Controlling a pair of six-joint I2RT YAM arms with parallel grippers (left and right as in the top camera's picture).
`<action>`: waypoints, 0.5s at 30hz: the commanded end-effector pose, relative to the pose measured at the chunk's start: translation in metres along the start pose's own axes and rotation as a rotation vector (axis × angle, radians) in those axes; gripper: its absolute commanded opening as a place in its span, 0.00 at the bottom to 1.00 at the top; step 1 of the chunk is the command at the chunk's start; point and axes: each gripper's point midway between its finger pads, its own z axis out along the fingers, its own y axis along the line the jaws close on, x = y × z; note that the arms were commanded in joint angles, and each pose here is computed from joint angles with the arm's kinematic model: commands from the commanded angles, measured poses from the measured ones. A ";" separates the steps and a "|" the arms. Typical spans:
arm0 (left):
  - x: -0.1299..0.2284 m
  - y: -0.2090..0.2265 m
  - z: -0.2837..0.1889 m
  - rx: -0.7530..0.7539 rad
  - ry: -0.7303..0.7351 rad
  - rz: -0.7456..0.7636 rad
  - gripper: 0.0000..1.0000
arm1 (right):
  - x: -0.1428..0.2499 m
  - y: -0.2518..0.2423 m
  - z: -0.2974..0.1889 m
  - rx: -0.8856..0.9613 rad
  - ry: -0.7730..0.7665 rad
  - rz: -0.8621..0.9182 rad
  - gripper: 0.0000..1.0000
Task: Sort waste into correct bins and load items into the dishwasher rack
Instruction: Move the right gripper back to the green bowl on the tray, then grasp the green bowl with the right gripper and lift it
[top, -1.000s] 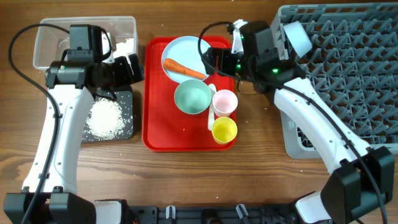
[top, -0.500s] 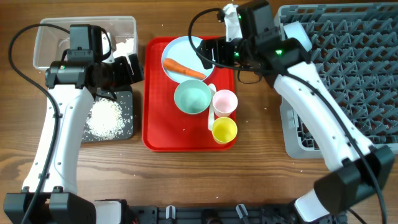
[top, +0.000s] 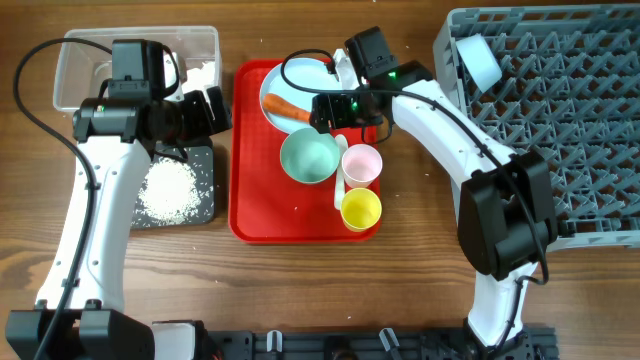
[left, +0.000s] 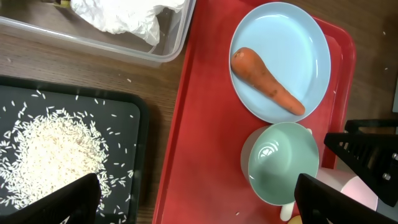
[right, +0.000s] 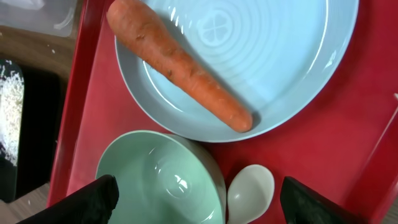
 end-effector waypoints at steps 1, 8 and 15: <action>-0.003 0.003 0.000 -0.007 -0.007 -0.007 1.00 | 0.011 0.007 0.011 -0.030 0.037 -0.124 0.82; -0.003 0.003 0.000 -0.007 -0.006 -0.007 1.00 | 0.025 0.004 0.028 -0.032 0.087 -0.222 0.73; -0.003 0.003 0.000 -0.007 -0.006 -0.007 1.00 | 0.039 0.001 0.042 -0.052 0.143 -0.203 0.54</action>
